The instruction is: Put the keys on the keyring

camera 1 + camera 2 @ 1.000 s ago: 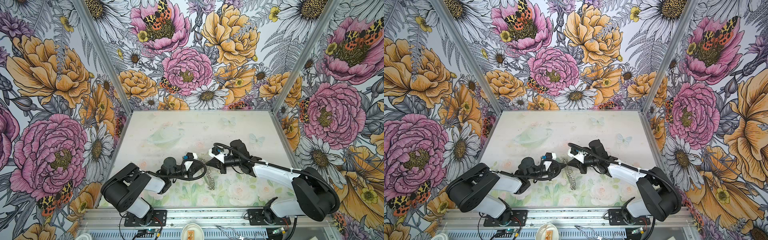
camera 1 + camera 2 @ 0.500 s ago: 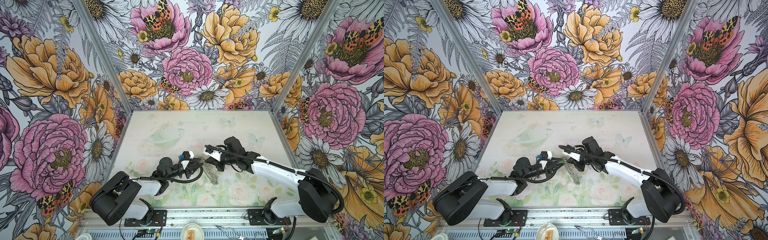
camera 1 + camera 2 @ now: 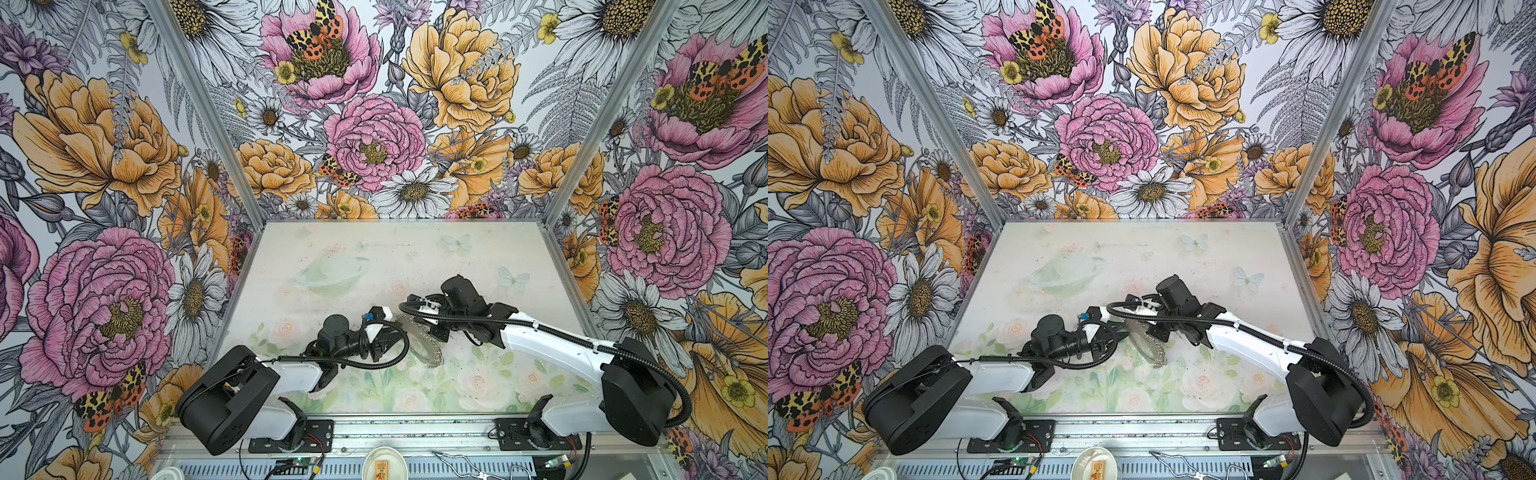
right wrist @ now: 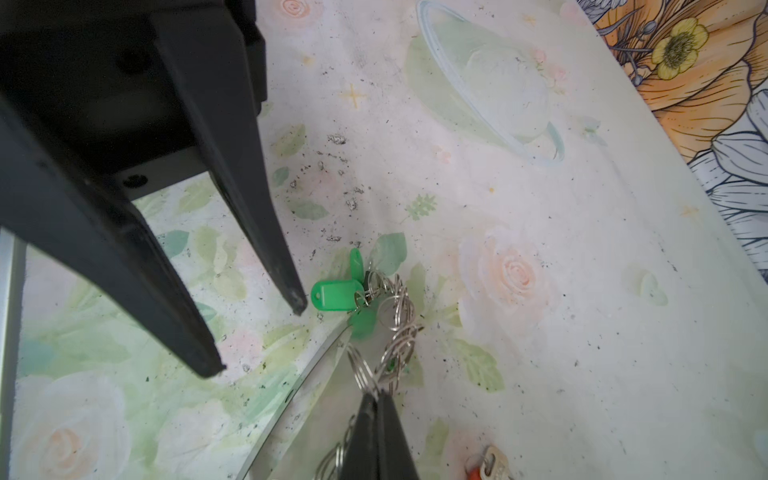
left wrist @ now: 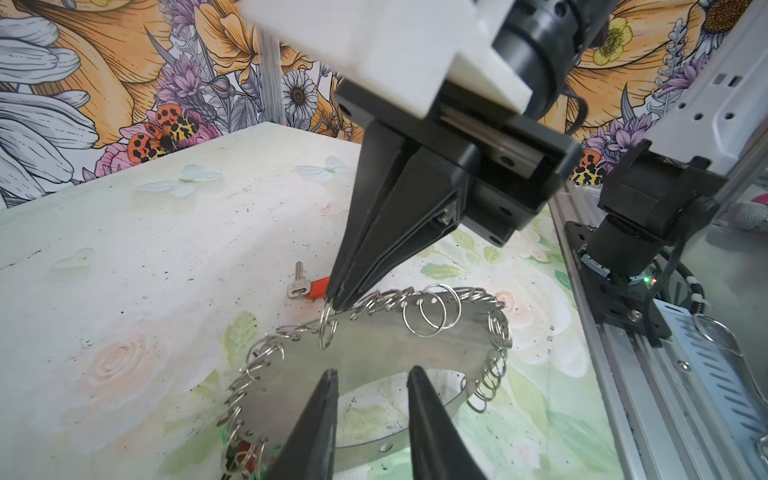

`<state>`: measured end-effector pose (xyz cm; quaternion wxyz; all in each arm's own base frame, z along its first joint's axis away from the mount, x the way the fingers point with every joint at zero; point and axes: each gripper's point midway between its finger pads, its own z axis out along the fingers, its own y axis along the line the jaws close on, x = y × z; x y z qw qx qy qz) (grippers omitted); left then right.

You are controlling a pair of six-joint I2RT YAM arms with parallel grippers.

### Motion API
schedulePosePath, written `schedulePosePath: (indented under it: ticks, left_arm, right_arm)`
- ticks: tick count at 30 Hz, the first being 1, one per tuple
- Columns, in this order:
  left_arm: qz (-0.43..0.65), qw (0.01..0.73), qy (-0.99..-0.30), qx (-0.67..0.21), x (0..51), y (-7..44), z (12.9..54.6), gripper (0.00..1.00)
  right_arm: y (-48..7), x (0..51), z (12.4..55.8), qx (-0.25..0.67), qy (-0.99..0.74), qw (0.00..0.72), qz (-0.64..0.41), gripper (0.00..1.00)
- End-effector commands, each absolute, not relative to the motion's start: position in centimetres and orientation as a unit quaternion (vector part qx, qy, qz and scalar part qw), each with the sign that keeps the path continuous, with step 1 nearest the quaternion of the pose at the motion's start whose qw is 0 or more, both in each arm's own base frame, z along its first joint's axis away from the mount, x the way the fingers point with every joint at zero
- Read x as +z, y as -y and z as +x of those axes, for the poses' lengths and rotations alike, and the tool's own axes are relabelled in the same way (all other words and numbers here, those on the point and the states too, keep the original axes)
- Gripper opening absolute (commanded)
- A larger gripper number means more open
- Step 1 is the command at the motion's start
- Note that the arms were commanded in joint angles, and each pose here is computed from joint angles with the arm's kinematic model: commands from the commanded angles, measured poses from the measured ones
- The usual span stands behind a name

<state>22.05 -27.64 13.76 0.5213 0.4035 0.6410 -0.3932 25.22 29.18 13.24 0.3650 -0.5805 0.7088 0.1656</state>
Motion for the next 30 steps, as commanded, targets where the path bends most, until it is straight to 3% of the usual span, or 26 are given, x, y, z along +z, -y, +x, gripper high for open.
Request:
schedulePosePath:
  ticks: [1,12,19,24,30]
  left_arm:
    - [0.403,0.539,-0.63,-0.387,14.7,28.2,22.8,0.3]
    - [0.382,0.559,-0.633,-0.375,15.2,28.3,24.1,0.33]
    - [0.374,0.56,-0.635,-0.378,15.2,28.5,24.5,0.3]
    - [0.378,0.551,-0.639,-0.382,14.8,28.8,24.5,0.22]
    - [0.382,0.542,-0.645,-0.381,14.3,28.9,24.5,0.21]
  right_arm:
    - [-29.7,13.4,25.4,0.141,-0.697,0.37,-0.597,0.0]
    - [-30.0,13.6,24.6,0.106,-0.683,0.38,-0.614,0.0]
    - [-30.6,14.1,24.0,0.12,-0.675,0.383,-0.619,0.0]
    - [-30.6,14.2,23.9,0.123,-0.674,0.384,-0.619,0.0]
    - [-30.7,14.4,23.8,0.128,-0.672,0.388,-0.618,0.0]
